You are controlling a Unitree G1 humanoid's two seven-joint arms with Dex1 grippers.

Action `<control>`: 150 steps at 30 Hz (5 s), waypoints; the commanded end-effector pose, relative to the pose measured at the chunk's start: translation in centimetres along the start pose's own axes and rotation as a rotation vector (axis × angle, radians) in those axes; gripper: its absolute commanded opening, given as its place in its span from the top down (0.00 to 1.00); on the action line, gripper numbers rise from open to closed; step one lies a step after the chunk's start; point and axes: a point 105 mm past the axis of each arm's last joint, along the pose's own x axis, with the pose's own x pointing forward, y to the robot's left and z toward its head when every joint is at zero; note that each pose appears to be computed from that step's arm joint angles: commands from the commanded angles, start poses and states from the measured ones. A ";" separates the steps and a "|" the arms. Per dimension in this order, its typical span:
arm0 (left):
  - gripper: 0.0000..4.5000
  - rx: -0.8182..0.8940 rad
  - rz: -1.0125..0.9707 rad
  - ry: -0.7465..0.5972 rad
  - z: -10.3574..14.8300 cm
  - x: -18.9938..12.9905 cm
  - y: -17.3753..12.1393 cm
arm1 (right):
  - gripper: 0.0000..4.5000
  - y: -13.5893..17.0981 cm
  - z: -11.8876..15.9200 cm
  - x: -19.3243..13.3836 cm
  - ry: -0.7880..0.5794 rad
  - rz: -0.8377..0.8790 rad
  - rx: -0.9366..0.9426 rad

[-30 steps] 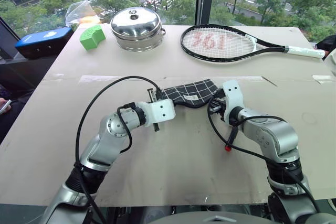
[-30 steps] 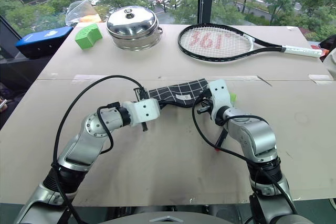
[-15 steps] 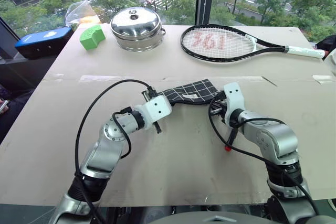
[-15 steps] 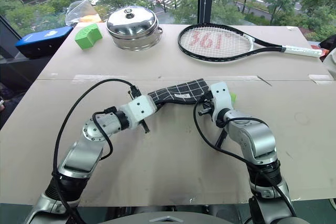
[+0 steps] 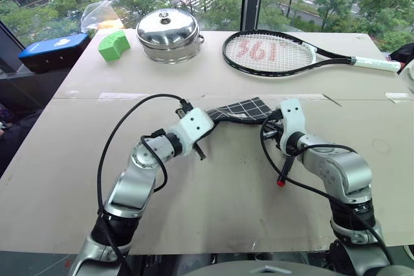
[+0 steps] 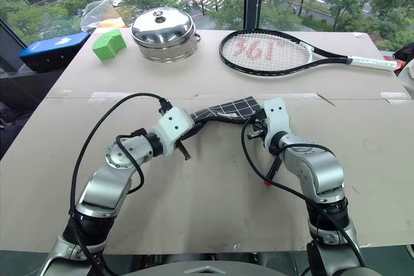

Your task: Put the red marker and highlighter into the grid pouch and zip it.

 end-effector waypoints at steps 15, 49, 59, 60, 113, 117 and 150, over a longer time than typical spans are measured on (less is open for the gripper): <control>1.00 -0.025 0.037 -0.081 3.0 -0.1 0.3 | 0.98 2.4 2.3 -0.1 -0.081 0.050 -0.029; 1.00 -0.224 0.078 -0.088 2.8 -0.1 1.1 | 0.98 3.2 2.3 -0.8 -0.094 0.109 -0.029; 1.00 -0.259 0.083 -0.098 3.0 -0.1 1.3 | 0.98 1.7 1.6 -1.0 -0.061 0.049 -0.109; 1.00 -0.257 0.080 -0.098 3.0 0.0 1.2 | 0.98 2.0 1.8 -1.0 -0.065 0.056 -0.107; 1.00 0.296 -0.304 0.089 -3.2 -1.5 -4.0 | 0.98 2.8 2.5 0.4 -0.016 0.165 -0.038; 1.00 0.309 -0.364 0.111 -3.5 -1.7 -4.5 | 0.98 2.9 1.9 0.2 0.000 0.174 -0.067; 1.00 -0.043 -0.366 0.061 -1.6 -0.9 -5.6 | 0.98 3.5 -1.6 -1.6 0.062 0.268 -0.517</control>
